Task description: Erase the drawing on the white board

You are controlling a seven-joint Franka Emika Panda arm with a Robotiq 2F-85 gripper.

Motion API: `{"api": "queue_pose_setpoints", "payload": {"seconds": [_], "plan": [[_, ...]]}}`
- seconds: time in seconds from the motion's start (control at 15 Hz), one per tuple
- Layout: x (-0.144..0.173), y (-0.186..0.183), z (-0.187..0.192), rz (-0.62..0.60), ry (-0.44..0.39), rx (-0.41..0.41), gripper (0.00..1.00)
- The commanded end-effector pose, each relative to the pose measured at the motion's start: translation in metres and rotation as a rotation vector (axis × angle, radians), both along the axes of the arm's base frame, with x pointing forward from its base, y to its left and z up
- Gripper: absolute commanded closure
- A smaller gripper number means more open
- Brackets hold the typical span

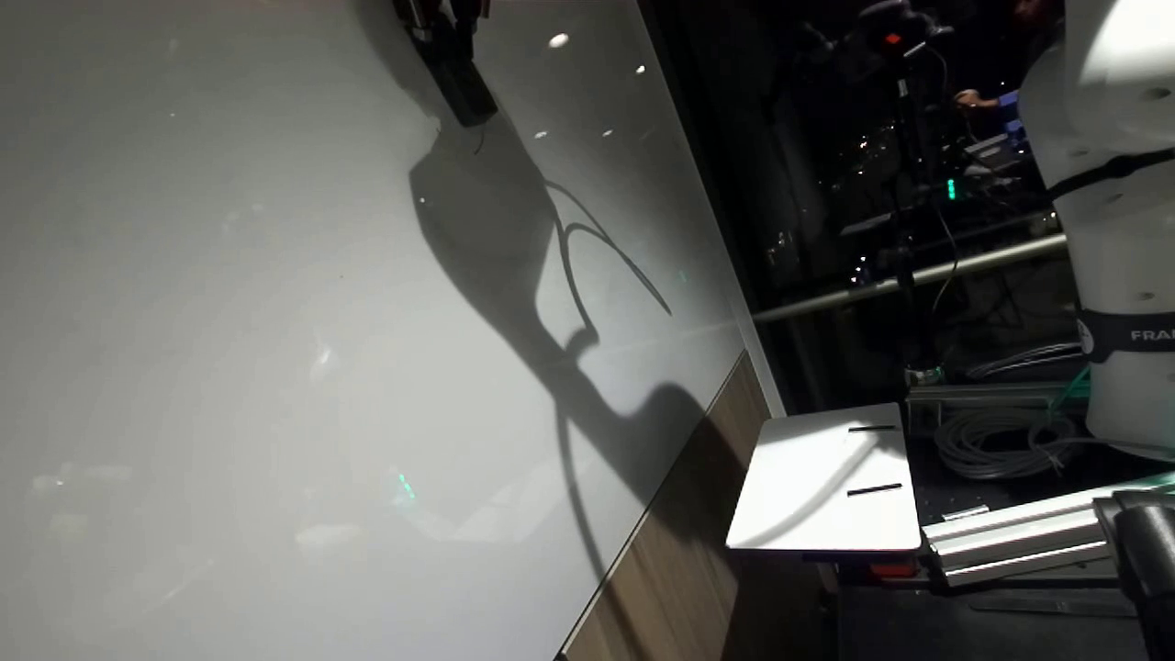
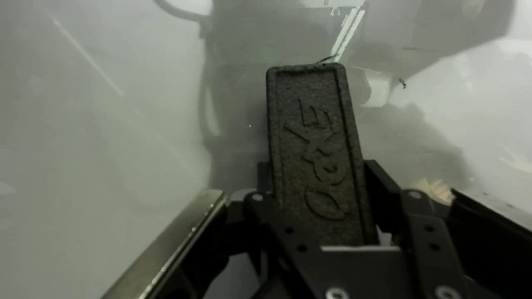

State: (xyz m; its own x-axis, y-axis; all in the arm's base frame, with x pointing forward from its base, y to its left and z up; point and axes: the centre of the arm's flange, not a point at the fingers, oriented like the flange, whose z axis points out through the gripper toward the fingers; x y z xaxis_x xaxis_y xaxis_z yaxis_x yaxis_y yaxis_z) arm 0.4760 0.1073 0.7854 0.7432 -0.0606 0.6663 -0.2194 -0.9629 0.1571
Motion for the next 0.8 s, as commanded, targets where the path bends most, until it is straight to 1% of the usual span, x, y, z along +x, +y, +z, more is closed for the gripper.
{"api": "queue_pose_setpoints", "payload": {"seconds": [0.0,0.27,0.47,0.73], "plan": [[0.061,-0.043,-0.023,-0.034,-0.019,-0.025,0.7],[0.063,-0.056,-0.032,-0.05,0.003,-0.028,0.7],[0.064,-0.069,-0.043,-0.071,0.022,-0.039,0.7],[0.07,-0.087,-0.064,-0.087,0.058,-0.035,0.7]]}}
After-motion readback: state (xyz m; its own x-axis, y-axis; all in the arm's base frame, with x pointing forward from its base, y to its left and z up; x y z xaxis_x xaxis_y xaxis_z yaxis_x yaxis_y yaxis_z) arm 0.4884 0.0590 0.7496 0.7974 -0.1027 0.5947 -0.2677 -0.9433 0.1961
